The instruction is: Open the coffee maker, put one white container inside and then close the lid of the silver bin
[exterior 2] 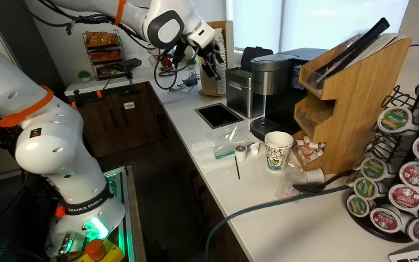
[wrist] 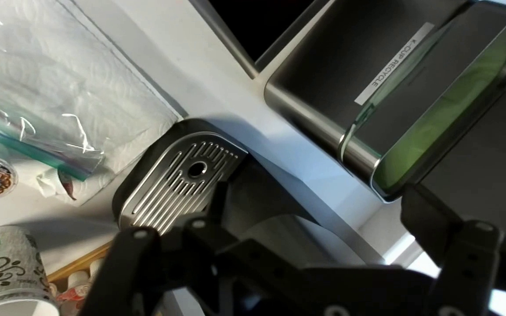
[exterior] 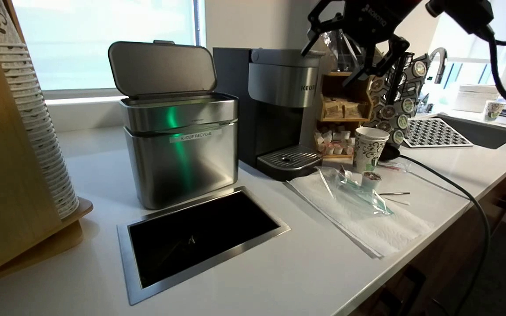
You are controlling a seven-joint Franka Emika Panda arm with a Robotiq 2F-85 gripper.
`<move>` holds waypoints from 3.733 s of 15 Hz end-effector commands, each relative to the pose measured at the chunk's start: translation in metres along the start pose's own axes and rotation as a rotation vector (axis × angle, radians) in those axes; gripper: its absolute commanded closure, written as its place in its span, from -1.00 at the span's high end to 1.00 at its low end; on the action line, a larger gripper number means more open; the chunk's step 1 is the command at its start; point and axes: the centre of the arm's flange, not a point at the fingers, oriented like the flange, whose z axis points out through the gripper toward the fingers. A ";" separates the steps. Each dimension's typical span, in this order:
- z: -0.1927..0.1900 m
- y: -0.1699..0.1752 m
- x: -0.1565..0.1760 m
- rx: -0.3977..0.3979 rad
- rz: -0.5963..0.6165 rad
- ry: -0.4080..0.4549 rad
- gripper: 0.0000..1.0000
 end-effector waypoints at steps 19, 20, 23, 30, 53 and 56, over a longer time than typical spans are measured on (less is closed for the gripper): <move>-0.003 0.017 0.029 0.399 0.555 0.296 1.00; -0.002 0.017 0.028 0.402 0.565 0.295 1.00; -0.003 0.021 0.051 0.397 0.615 0.335 1.00; 0.012 0.020 0.082 0.375 0.622 0.369 1.00; -0.008 -0.034 0.090 0.487 0.441 0.435 1.00; -0.041 -0.065 0.098 0.574 0.385 0.526 1.00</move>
